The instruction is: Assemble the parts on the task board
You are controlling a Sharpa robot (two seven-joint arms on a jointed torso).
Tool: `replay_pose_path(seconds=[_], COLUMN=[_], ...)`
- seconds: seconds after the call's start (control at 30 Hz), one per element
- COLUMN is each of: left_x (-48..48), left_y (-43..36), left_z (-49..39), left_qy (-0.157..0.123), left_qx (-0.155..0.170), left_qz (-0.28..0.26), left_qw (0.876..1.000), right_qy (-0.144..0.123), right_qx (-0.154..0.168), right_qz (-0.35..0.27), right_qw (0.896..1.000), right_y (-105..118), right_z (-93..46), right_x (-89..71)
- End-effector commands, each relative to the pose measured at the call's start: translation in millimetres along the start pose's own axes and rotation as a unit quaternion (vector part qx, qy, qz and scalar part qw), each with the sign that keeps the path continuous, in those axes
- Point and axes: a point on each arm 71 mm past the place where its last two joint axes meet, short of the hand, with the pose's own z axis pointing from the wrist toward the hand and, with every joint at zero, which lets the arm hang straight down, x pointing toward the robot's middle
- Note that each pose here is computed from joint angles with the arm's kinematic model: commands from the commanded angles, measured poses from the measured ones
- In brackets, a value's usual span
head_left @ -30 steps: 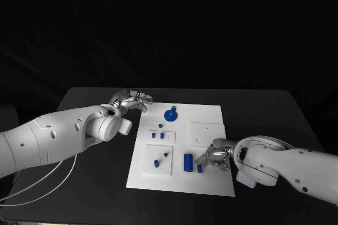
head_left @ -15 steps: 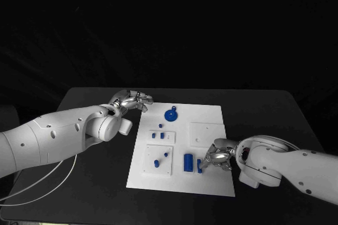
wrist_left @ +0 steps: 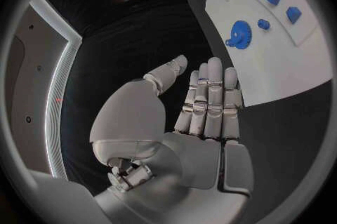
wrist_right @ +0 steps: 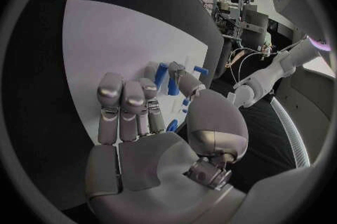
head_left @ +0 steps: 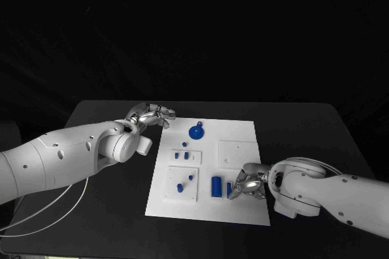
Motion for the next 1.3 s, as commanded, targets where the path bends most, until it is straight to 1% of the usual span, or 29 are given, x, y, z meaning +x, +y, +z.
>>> replay_pose_path(seconds=[0.03,0.27,0.6,0.77,1.0,1.3], left_x=[2.3,2.3,2.2,2.6,2.5,2.2], left_y=[-1.2,-1.1,-1.0,-1.0,-0.9,-0.8], left_z=[0.2,0.1,0.0,0.0,0.0,-0.2], left_qy=[0.008,0.008,0.008,0.009,0.009,0.008], left_qx=[0.003,0.003,0.002,0.002,0.002,0.002], left_qz=[-0.004,-0.004,-0.004,-0.004,-0.004,-0.004], left_qw=[1.0,1.0,1.0,1.0,1.0,1.0], right_qy=[0.007,0.009,-0.008,-0.012,-0.007,0.0], right_qx=[-0.001,0.002,0.009,0.013,0.013,0.021], right_qz=[-0.016,-0.018,-0.012,-0.014,-0.018,-0.021], right_qw=[1.0,1.0,1.0,1.0,1.0,1.0], right_y=[0.2,-0.6,-3.6,-4.5,-2.1,-5.0], right_z=[0.7,1.9,3.3,5.5,8.0,10.3], right_x=[2.8,4.9,1.6,0.1,1.1,2.7])
